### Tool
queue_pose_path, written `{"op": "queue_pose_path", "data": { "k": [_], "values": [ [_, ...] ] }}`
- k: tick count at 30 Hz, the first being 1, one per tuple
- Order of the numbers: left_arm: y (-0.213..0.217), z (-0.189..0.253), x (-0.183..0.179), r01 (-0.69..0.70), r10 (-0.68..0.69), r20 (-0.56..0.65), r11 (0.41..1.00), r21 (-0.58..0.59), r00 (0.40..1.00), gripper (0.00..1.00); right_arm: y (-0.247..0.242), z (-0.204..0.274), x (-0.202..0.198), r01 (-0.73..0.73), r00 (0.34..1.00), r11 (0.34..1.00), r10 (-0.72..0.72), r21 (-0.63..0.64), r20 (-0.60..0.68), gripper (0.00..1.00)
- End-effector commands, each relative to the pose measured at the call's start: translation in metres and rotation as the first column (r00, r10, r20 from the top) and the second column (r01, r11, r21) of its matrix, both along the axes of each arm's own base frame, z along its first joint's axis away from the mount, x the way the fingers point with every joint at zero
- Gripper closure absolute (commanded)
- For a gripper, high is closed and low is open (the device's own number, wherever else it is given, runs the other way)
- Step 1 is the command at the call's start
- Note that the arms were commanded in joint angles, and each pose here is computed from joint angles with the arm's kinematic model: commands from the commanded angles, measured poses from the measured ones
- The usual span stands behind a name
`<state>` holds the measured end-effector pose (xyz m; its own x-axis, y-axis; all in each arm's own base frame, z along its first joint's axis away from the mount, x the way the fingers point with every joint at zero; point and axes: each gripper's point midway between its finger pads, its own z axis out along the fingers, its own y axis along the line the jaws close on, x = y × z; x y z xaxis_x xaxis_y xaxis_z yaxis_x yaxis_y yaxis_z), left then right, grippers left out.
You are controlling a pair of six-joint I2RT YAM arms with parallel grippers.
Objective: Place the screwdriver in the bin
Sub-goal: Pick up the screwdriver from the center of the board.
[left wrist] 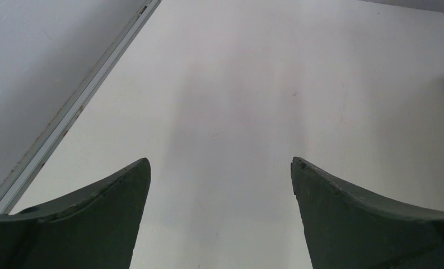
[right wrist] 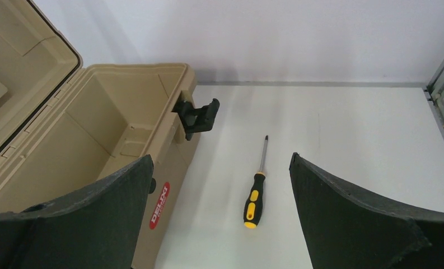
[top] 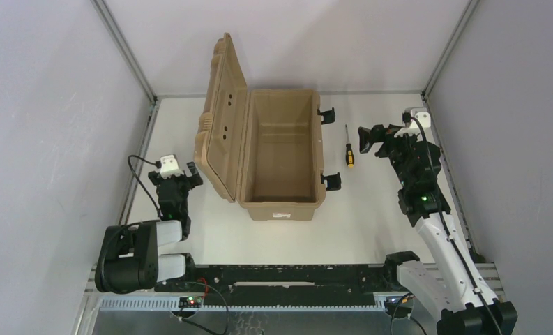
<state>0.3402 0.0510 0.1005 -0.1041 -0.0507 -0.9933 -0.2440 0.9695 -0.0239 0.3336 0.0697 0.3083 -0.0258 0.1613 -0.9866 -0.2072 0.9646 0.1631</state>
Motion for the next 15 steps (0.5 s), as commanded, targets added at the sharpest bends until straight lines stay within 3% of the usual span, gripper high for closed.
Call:
{"op": "queue_pose_path", "data": {
  "k": [1,15],
  "values": [
    [0.002,0.034,0.013,-0.003,0.001,0.098,1.0,0.02,0.995,0.0,0.004,0.014,-0.002,-0.009,0.999,1.0,0.009,0.002,0.053,0.0],
    [0.002,0.034,0.013,-0.002,0.0,0.098,1.0,0.02,0.995,0.0,0.017,0.034,-0.003,-0.063,0.997,0.998,0.064,-0.024,0.033,0.0]
  ]
}}
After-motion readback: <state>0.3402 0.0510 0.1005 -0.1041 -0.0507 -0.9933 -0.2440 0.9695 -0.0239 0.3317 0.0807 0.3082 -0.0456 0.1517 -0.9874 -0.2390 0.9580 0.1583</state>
